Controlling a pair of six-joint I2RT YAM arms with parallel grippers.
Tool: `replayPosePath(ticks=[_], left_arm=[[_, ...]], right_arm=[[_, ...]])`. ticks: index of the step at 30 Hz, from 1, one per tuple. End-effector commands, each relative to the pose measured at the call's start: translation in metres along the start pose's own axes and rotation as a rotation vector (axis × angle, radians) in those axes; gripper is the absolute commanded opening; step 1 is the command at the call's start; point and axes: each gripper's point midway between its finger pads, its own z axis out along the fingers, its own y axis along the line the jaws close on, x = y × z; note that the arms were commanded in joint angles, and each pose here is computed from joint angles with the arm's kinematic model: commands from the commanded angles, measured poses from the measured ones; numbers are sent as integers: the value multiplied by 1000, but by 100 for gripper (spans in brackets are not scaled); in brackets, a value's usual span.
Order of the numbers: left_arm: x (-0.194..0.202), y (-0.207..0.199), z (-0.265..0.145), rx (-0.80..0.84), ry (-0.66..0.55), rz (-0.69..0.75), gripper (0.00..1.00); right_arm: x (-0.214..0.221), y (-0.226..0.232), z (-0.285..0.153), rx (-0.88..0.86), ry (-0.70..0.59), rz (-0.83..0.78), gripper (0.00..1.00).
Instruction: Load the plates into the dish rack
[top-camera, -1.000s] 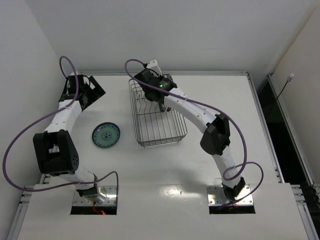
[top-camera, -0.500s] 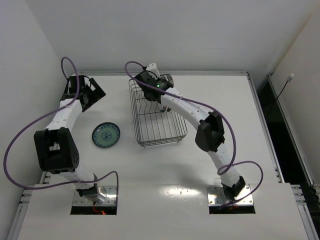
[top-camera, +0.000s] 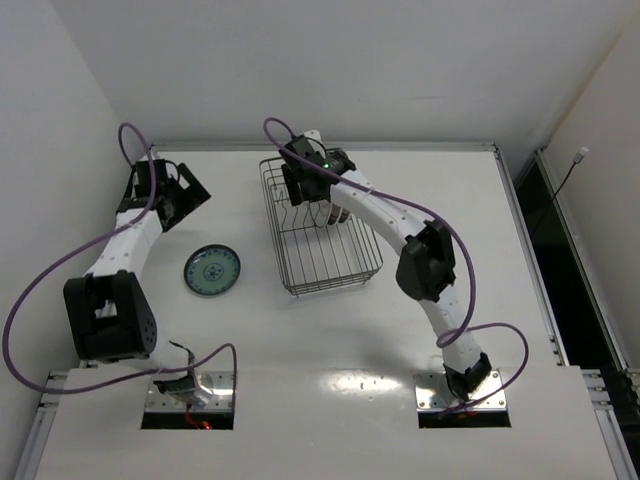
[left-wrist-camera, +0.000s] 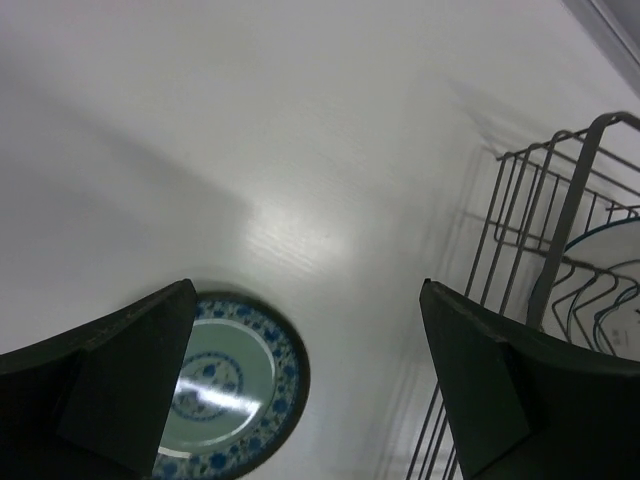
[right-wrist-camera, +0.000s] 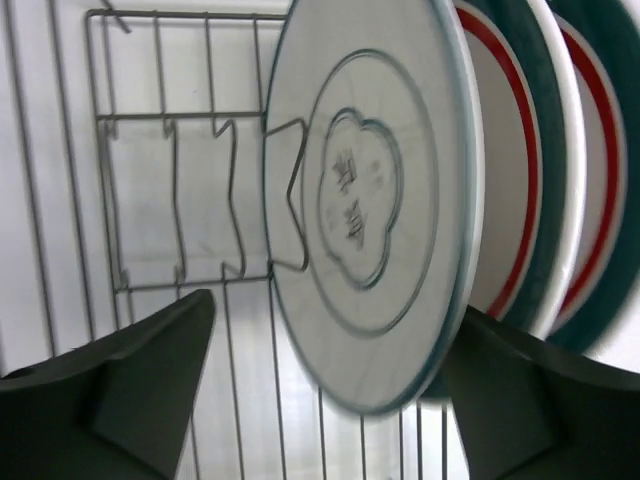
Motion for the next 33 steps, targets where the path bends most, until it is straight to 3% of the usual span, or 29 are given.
replayPosePath(ticks=[1,3,8,12,15,22,25,26,33], left_arm=[[-13,8,-41,29,-62,-56,93],[-8,23,-60,5,-54,-89,99],[52,71,-63,-37,158,-177,99],[124,101,-50,-28,345,-269,99],[154,107,-43,22,419,-360,97],[180,114,-38,43,447,-423,92],[188,113,-30,66,479,-437,66],[190,110,-27,98,482,-439,51],[203,112,-14,121,544,-451,0]], right_arm=[[-66,-21,-91,-83,-167,78,91],[-79,-18,-117,-148,-214,99,92],[-97,-13,-191,-382,-314,150,92],[-77,-1,-215,-524,-305,152,92],[-62,-7,-226,-557,-297,155,92],[-20,-16,-233,-611,-251,167,92],[-7,-23,-237,-609,-244,164,92],[-6,-25,-239,-610,-248,166,92],[20,-31,-228,-601,-182,144,92]])
